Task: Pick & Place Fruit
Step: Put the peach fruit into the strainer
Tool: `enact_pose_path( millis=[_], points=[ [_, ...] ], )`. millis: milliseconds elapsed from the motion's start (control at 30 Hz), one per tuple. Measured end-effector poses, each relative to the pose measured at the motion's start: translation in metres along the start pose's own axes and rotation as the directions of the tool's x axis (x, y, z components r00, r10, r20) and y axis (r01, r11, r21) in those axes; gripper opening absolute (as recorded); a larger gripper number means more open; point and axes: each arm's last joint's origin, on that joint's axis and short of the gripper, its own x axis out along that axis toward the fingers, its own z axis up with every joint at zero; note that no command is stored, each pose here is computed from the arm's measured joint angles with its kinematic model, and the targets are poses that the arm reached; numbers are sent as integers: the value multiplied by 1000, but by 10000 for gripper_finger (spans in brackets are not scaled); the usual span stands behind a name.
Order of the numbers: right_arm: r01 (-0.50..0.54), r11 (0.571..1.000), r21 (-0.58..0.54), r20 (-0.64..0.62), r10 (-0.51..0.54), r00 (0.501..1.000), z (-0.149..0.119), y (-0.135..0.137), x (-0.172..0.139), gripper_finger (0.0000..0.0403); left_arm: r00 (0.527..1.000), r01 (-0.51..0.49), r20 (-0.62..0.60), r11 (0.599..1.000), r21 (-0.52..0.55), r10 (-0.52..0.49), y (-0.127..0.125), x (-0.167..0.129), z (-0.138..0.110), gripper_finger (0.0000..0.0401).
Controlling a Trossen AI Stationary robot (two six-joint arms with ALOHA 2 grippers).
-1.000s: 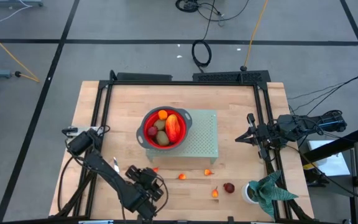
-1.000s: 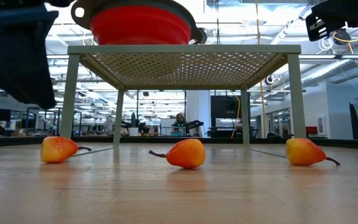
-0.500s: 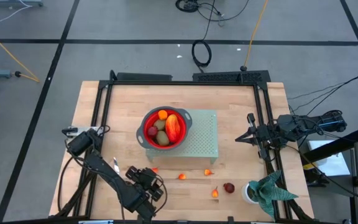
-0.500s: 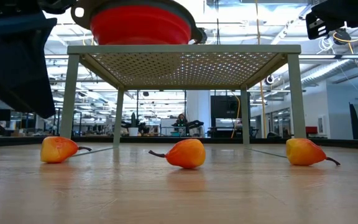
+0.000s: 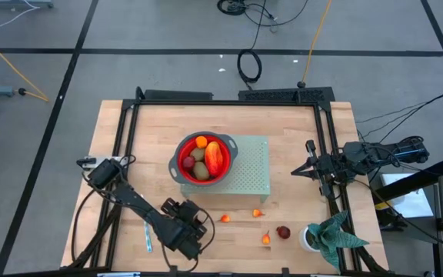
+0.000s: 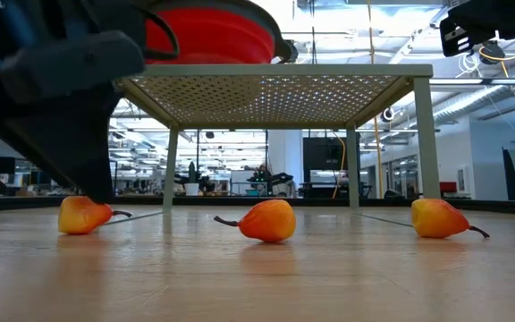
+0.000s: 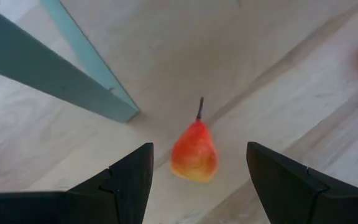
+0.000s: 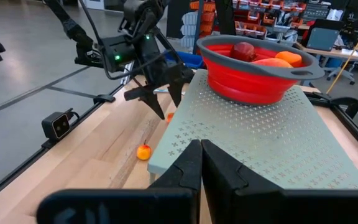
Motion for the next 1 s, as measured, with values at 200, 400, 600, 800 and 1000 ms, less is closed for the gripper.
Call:
enact_pose_path(
  millis=[200,400,600,800,1000],
  points=[
    [0,1000,0,1,0,1000,0,0,0,4,998,22,-60,1000,-13,-23,0,10,-6,257],
    [0,1000,0,1,0,1000,0,0,0,4,997,55,-56,998,-15,-55,0,17,-9,257],
    [0,1000,1,1,0,1000,0,0,0,4,998,50,-42,999,-3,-50,1,18,-9,257],
    [0,1000,1,1,0,1000,0,0,0,4,998,52,-40,999,2,-52,1,18,-9,241],
    [0,1000,1,1,0,1000,0,0,0,4,996,76,-38,997,-3,-76,-2,18,-9,162]
  ],
)
